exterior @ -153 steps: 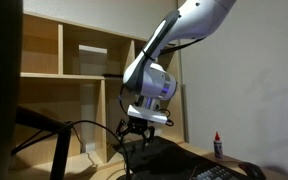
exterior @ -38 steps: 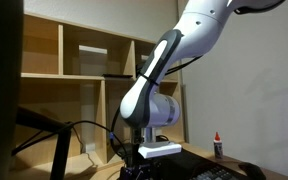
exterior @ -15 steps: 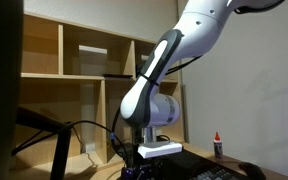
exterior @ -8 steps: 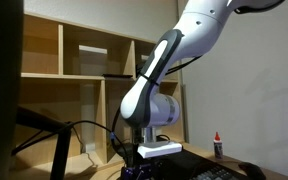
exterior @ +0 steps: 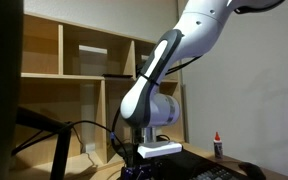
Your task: Press the escape key on the keyboard
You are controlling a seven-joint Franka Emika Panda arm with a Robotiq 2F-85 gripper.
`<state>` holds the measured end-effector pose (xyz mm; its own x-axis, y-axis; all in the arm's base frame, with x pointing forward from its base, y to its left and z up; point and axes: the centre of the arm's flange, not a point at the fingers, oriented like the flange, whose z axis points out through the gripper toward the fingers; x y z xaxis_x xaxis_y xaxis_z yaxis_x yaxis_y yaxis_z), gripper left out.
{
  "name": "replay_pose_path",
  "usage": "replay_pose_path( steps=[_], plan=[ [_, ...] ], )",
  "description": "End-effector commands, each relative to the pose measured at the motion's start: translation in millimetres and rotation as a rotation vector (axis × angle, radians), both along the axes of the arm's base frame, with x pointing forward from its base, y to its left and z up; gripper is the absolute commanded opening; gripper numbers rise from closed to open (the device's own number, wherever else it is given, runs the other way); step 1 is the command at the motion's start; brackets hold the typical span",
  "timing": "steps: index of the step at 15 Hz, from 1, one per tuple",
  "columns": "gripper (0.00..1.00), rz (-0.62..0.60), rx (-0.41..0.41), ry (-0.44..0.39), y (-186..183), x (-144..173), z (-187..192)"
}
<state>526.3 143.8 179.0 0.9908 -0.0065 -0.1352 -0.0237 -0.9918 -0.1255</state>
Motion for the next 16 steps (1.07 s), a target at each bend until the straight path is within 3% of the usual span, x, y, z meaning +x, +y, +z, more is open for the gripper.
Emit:
replay_pose_path(
  steps=[1, 6, 11, 16],
  plan=[
    [1.00, -0.006, 0.009, 0.062, 0.5, -4.1, -1.5],
    [1.00, 0.010, 0.025, 0.039, 4.4, -4.0, -2.0],
    [1.00, -0.038, 0.003, -0.059, 0.7, 3.5, 2.8],
    [1.00, -0.027, 0.008, -0.043, 1.2, 5.4, 3.9]
  ],
)
